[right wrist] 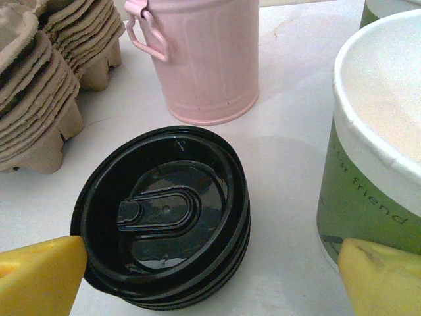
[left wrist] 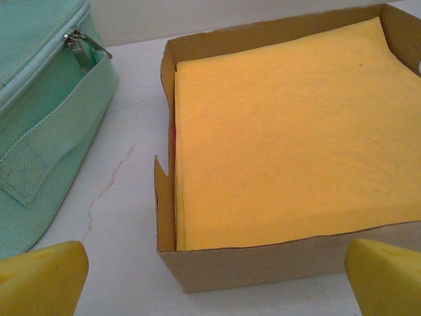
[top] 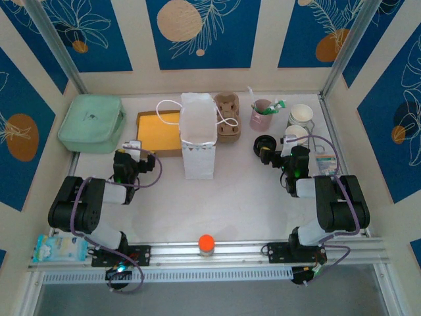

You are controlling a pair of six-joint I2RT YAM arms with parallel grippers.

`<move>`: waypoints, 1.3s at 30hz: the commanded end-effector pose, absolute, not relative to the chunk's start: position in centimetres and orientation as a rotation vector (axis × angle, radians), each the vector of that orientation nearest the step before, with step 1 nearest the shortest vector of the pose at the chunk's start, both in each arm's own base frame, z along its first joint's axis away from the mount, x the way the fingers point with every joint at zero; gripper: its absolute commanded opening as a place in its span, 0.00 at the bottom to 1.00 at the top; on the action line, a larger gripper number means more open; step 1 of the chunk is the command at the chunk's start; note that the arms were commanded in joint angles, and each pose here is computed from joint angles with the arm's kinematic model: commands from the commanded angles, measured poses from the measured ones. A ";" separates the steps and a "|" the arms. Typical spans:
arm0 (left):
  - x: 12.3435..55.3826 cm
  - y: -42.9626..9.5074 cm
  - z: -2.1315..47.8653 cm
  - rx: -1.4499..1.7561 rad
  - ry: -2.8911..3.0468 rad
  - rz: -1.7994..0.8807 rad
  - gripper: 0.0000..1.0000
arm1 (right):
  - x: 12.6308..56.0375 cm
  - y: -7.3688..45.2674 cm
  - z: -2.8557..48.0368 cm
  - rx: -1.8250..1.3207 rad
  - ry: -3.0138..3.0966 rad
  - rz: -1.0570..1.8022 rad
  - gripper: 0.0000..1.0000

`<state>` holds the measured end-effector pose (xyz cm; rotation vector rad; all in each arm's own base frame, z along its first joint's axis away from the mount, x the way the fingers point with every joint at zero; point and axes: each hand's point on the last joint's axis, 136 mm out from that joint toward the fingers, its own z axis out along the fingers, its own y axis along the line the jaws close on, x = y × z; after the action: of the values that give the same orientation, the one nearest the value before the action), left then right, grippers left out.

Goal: Pack the takeout coffee

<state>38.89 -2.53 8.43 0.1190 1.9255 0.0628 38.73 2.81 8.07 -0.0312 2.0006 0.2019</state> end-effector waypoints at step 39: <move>37.2 0.1 17.8 -0.195 1.906 0.118 0.97 | 35.2 6.1 19.8 0.115 2.055 0.258 0.99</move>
<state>38.29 -0.26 18.06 -0.0963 1.8224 0.1306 36.95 8.78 20.90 -0.1799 1.8796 0.2509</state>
